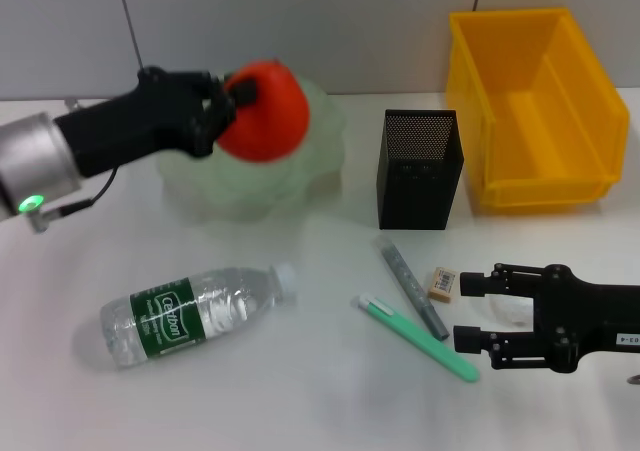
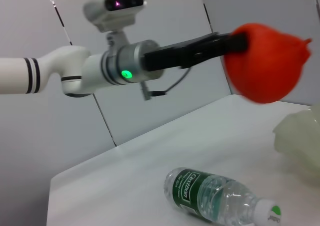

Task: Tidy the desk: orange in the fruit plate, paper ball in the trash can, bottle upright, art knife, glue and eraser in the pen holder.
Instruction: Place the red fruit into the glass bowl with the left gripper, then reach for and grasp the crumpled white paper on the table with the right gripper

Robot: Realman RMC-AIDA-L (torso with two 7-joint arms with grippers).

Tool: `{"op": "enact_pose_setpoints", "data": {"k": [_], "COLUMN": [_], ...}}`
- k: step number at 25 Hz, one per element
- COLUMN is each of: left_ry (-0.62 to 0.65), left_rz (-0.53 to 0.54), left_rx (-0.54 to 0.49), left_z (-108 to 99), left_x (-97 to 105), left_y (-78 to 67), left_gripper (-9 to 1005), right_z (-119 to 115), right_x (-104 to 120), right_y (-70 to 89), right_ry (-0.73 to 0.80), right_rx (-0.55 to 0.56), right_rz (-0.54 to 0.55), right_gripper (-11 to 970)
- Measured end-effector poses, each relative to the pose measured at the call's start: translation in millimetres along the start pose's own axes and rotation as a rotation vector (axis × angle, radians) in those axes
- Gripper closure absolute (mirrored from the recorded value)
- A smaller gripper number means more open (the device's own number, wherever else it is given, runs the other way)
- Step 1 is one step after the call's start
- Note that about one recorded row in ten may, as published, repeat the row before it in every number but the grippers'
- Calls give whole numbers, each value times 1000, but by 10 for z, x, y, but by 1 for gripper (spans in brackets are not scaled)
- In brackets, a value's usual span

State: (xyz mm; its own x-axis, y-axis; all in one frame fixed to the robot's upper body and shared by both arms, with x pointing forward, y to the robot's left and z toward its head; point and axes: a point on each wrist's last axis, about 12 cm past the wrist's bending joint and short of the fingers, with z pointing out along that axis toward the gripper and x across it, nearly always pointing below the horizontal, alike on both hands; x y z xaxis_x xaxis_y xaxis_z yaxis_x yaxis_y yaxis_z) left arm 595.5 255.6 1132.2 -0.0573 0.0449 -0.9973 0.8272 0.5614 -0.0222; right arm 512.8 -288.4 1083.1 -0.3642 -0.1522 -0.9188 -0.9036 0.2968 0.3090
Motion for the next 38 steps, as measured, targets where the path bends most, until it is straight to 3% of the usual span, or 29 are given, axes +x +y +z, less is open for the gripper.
{"op": "enact_pose_setpoints", "data": {"k": [9,19,24,27,29,32,34,38], "left_ry": [130,159,141,55,55,-92,-90,-29], "left_rz": [26,54,44,-18,-18,-117,-138,-157], "left_rx": [-262,-327,-324,-255,-255,11,140,266], "left_z": [428,498,502,454,454,231,85,-172], "left_x": [212,276,260,204,204,-38,-106,-97], "left_y": [253,291,286,213,213,-7,-134,-255], "left_gripper": [936,927,713,477,398,279,263,232], "right_z": [19,26,26,24,24,23,16,-7], "right_x": [-1,1,-1,-2,-2,-2,-3,8], "right_y": [6,9,8,7,6,5,3,6], "right_ry": [-7,-8,-10,-11,-11,-11,-9,-9], "right_rx": [-2,-3,-3,-1,-1,0,1,4], "right_rz": [1,2,2,2,2,2,1,3], "right_gripper": [183,184,184,184,184,183,183,183]}}
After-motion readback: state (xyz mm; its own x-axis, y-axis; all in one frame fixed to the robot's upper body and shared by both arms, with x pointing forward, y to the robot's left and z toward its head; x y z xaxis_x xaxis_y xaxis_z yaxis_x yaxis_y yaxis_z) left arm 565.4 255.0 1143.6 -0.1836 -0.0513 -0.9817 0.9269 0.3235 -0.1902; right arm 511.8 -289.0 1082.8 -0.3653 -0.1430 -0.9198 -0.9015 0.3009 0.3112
